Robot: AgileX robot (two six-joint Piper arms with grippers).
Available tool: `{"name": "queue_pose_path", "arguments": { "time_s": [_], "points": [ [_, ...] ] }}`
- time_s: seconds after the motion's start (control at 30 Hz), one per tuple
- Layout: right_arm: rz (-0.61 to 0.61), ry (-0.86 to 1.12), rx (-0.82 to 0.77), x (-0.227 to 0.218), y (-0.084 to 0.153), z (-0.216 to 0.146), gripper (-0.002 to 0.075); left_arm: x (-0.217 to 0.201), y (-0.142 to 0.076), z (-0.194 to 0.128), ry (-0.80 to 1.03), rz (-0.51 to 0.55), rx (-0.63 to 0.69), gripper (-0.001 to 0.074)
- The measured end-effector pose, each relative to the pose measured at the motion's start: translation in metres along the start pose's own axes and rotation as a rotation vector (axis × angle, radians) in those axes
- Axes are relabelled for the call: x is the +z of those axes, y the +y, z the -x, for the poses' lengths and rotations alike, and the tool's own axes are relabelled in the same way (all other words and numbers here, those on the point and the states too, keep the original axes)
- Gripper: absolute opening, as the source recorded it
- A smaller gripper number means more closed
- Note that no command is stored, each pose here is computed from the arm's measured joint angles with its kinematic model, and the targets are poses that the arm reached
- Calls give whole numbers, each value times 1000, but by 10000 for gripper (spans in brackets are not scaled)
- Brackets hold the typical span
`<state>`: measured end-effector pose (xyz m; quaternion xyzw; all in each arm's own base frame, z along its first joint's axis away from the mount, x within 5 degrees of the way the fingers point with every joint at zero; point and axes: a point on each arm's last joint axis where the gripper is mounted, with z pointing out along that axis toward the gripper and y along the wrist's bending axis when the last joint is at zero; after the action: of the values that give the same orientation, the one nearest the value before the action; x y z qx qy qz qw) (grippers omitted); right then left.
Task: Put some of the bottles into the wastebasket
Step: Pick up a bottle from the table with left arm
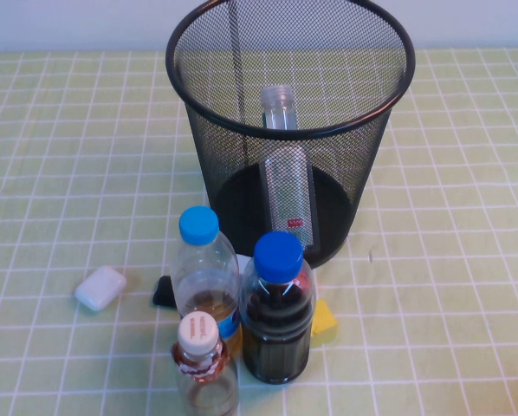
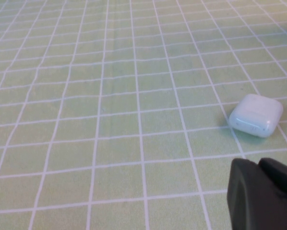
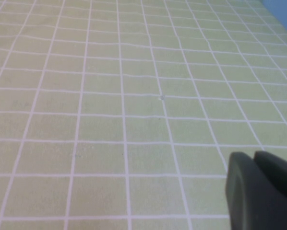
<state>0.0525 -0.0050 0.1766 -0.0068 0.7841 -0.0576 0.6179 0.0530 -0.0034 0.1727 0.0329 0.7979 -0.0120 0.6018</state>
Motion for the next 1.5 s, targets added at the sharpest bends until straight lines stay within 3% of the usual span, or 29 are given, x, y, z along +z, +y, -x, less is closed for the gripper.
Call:
{"name": "queue_pose_path", "arguments": {
  "time_s": [0.57,0.73,0.97,1.1,1.17,1.3,1.5],
  "points": [
    [0,0,0,0,0,0,-7,0,0,0,-5,-1,-6,0],
    [0,0,0,0,0,0,-7,-1,-4,10,-97,-61,-297,0],
    [0,0,0,0,0,0,-7,-4,-1,25,-276,-72,-425,0],
    [0,0,0,0,0,0,-7,-13,-5,42,-253,-133,-529,0],
    [0,0,0,0,0,0,-7,-27,-11,64,-199,-188,-484,0],
    [0,0,0,0,0,0,-7,-51,-22,105,-32,-294,-259,-1],
    [0,0,0,0,0,0,-7,-59,-33,145,57,-553,-81,-1]
  ]
}}
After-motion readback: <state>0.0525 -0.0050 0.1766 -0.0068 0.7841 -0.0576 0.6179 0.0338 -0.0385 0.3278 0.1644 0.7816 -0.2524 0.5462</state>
